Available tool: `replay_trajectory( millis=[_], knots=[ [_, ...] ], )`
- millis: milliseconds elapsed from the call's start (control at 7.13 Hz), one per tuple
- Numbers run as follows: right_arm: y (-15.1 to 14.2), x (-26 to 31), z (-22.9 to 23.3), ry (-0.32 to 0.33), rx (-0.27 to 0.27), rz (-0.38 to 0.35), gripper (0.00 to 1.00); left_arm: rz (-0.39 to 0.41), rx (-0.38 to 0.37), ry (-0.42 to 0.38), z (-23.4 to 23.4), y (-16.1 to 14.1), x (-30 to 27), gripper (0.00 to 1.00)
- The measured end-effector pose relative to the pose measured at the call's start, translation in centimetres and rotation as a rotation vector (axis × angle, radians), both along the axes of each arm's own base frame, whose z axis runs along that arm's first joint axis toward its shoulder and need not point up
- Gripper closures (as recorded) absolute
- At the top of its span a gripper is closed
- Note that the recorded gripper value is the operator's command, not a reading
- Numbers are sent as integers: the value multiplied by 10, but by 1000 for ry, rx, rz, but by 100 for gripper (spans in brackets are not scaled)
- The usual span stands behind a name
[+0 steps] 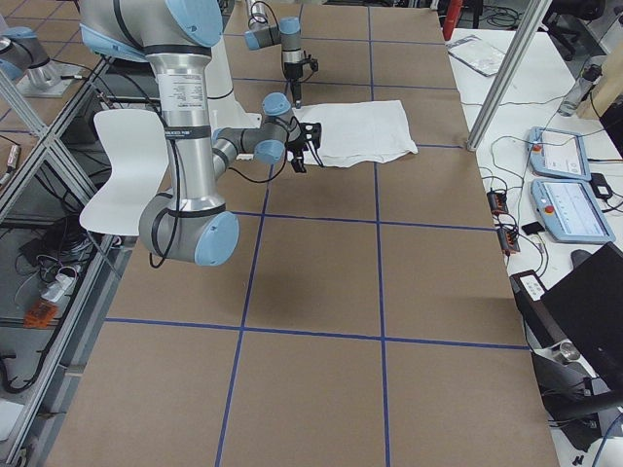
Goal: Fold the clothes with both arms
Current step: 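Lower both grippers to the shirt's near corners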
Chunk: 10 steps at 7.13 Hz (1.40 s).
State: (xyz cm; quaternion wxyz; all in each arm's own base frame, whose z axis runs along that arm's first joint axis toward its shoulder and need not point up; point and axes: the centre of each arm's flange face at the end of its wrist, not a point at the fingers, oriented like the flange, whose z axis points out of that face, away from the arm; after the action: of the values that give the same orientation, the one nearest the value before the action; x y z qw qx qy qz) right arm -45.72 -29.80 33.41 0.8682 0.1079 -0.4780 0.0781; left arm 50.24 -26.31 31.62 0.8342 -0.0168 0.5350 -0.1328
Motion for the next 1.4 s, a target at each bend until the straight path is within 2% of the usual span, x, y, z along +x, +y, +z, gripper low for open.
replay_trajectory(
  millis=[561,981,1262,1402],
  knots=[
    [-1,-8,9,19,-5,-1,0,21,-11,-13,6,19,17,38],
    [-2,-12,10,22,-7,-2,0,24,-12,-16,7,21,20,100],
    [-2,-11,10,21,-7,-1,0,23,-12,-10,4,20,18,100],
    [-2,-11,9,16,-21,9,4,21,-12,-6,2,20,16,100]
  ],
)
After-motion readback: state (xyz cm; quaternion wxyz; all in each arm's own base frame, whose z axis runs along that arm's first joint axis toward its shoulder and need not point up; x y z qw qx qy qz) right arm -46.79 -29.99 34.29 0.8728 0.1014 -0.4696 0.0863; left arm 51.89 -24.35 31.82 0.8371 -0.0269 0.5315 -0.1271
